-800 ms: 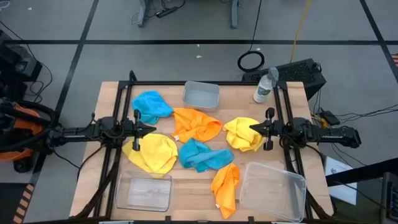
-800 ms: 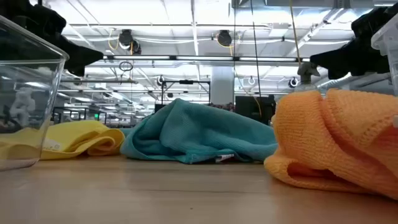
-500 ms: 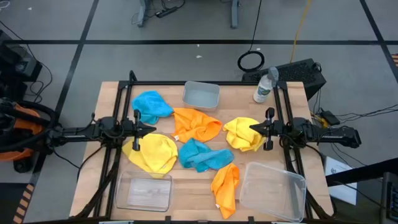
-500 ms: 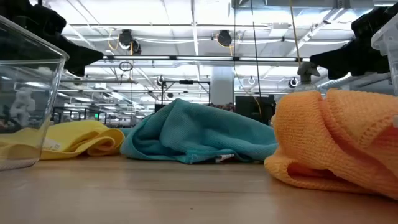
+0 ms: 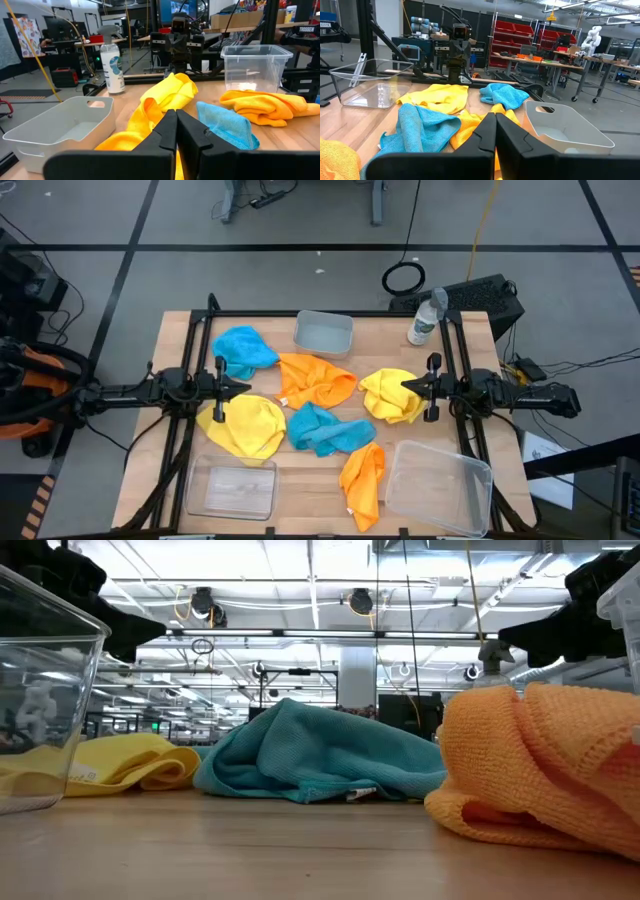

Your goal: Sort microfiber towel by color & place in baskets

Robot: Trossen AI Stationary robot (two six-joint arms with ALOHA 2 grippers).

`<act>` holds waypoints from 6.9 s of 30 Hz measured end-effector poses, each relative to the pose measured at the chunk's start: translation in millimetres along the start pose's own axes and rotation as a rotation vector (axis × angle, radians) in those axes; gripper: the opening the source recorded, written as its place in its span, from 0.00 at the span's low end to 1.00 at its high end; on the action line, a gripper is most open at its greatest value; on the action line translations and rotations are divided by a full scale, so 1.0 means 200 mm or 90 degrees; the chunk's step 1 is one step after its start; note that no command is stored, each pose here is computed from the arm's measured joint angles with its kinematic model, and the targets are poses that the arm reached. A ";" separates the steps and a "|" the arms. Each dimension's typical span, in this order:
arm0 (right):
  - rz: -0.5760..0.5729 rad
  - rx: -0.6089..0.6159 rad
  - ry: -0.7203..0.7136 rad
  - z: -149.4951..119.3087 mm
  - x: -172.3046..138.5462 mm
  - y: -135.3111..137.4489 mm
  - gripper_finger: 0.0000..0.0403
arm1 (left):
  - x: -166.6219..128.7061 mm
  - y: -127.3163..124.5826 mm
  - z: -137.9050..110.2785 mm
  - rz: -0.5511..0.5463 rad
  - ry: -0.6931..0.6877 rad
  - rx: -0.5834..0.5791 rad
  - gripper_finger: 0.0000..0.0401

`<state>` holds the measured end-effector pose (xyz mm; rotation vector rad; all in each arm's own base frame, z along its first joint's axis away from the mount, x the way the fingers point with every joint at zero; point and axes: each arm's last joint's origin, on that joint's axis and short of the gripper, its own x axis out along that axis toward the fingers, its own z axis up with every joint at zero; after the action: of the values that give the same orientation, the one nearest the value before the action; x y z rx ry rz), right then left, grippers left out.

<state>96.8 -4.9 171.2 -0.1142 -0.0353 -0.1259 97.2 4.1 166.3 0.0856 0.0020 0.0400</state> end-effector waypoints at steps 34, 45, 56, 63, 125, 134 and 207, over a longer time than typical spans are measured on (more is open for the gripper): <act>0.000 0.000 0.000 0.00 0.00 0.00 0.00 | 0.00 0.00 0.00 0.000 0.000 0.000 0.02; -0.001 0.000 0.000 0.00 0.00 0.00 0.00 | 0.00 0.00 0.00 0.000 0.000 0.000 0.02; 0.000 0.000 0.000 0.00 0.00 0.00 0.00 | 0.00 0.00 0.00 0.000 0.000 0.000 0.02; -0.001 0.000 0.000 0.00 0.00 0.00 0.00 | 0.00 0.00 0.00 0.000 0.000 0.000 0.02; 0.167 0.306 0.085 0.00 0.09 0.16 0.00 | 0.00 0.00 0.01 0.011 -0.015 -0.001 0.02; 0.147 0.205 0.131 0.22 0.28 0.24 0.00 | 0.00 0.00 0.01 0.011 -0.015 -0.002 0.02; 0.242 -0.084 0.870 -0.21 1.60 0.61 0.37 | 0.00 0.00 0.00 -0.002 -0.001 -0.236 0.02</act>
<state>430.6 71.9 130.3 -0.1460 1.3539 0.1930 97.2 4.0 167.0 -0.2845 -0.0066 0.0365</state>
